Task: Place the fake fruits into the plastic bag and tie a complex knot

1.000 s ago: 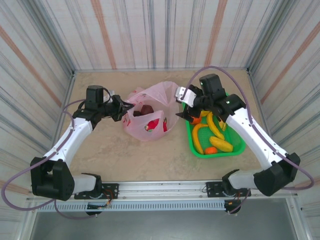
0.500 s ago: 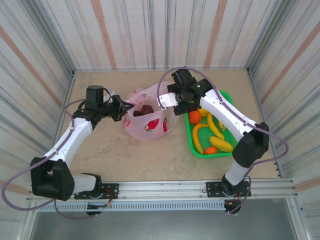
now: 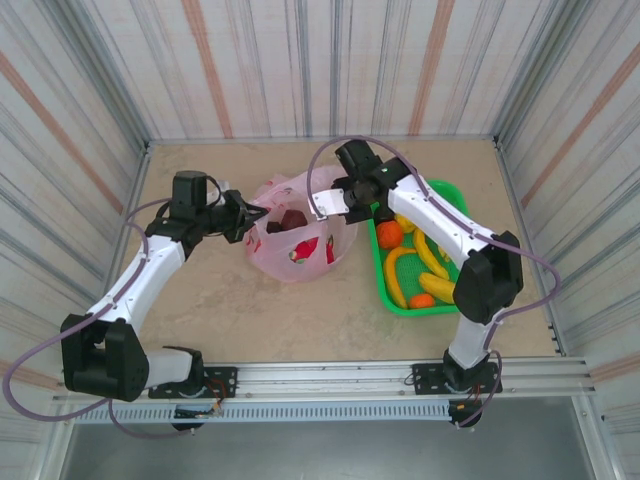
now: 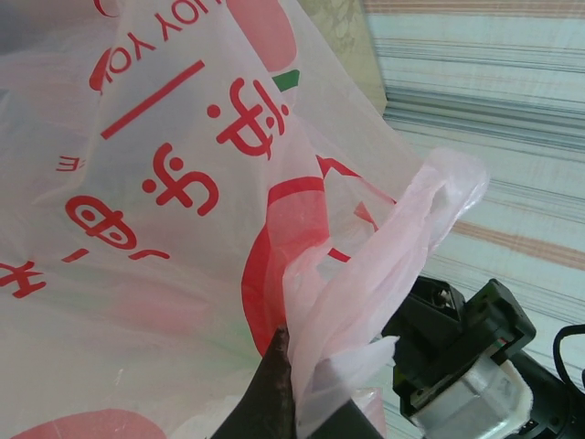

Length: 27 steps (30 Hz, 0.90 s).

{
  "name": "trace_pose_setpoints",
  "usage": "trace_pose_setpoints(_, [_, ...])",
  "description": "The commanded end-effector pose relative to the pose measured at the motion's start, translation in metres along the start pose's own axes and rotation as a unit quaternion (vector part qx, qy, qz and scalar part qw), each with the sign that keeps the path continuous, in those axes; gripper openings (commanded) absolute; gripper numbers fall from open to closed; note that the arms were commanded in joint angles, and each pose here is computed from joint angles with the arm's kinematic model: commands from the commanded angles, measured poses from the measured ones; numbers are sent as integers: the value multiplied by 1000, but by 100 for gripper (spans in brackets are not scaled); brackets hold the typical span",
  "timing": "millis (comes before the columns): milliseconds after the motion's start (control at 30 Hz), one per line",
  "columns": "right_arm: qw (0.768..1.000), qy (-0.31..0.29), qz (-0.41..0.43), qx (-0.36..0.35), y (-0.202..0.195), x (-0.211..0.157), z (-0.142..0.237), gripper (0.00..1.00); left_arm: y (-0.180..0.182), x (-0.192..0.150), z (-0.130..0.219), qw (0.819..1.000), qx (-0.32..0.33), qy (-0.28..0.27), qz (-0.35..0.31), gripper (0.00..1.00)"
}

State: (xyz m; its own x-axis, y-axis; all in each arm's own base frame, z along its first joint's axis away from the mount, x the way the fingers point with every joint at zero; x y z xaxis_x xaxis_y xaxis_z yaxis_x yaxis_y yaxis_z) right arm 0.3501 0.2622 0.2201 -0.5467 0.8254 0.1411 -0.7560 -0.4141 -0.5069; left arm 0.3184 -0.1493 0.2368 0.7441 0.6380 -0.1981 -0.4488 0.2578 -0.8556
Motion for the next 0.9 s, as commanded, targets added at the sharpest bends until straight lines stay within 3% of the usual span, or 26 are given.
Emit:
trace_pose_setpoints(0, [998,-56,-33,-24,-5,10,26,0,-4,-2,4,1000,-1,4,-13,0])
trace_pose_setpoints(100, [993,-92,-71,-29,-6,11,36,0,-6,-2,7,1000,-2,5,-23,7])
trace_pose_setpoints(233, [970,-185,-152,-49,-17,17,61,0,-12,0,20,998,-8,-5,-54,24])
trace_pose_setpoints(467, [930,-288,-224,-48,-22,27,83,0,-19,3,53,994,-26,-29,-105,57])
trace_pose_setpoints(733, [887,-358,-285,-62,-34,28,95,0,-30,-4,100,977,-17,-81,-194,74])
trace_pose_setpoints(867, [860,-396,-317,-58,-41,30,99,0,-37,-18,116,961,-14,-88,-260,76])
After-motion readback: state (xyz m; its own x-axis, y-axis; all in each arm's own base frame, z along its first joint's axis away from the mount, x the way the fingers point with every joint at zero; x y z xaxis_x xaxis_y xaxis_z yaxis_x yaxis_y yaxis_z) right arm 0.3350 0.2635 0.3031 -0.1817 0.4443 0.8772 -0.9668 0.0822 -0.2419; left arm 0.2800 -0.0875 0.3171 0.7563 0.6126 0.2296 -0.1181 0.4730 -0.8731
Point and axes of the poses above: each hand's point on the last joint's axis, 136 mm out from that joint toward the fingers, its own z axis back along the fingers, its own y axis along the line the jaws close on, x = y × z, the point moved 3 cm from there along z, back along the fingers, and after that the axes turned 11 degrees about z, right-handed, at the moved point
